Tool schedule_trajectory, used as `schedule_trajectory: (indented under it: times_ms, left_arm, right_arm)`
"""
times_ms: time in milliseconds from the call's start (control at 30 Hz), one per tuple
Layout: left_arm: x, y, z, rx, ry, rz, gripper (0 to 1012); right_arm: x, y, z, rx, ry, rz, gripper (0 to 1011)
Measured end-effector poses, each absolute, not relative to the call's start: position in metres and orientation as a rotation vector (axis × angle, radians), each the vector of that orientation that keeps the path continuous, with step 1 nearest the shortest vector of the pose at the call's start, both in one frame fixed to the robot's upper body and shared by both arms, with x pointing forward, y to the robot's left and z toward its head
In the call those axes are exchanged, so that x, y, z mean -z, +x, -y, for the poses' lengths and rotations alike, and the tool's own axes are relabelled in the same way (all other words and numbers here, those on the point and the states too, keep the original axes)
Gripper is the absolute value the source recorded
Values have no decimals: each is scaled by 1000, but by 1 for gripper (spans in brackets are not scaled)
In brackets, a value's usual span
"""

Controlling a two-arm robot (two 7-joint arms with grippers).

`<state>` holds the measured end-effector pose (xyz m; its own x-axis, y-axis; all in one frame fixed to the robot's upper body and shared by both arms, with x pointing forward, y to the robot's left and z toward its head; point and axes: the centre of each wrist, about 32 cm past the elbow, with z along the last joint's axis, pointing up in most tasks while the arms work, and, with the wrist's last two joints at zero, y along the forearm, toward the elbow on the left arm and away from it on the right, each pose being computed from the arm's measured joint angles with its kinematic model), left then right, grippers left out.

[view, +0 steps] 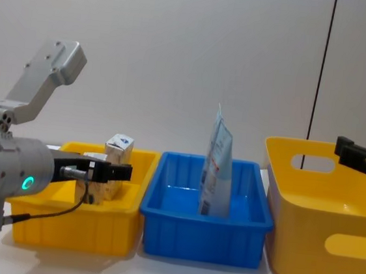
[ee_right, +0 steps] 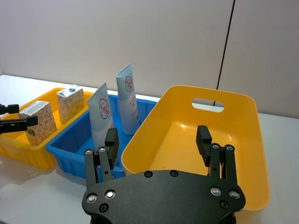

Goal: Bimanual collaborative sorting of washing and personal care products

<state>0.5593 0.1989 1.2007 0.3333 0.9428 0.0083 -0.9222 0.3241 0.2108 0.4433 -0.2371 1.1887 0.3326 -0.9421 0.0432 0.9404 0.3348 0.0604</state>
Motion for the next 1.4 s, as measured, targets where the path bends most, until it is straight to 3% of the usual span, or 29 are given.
schedule_trajectory:
  times_ms: [1400]
  left_arm:
    - [-1195, 569, -204, -1264, 169, -113, 1001]
  right_arm:
    - [-1189, 443, 237, 1229, 26, 75, 1002]
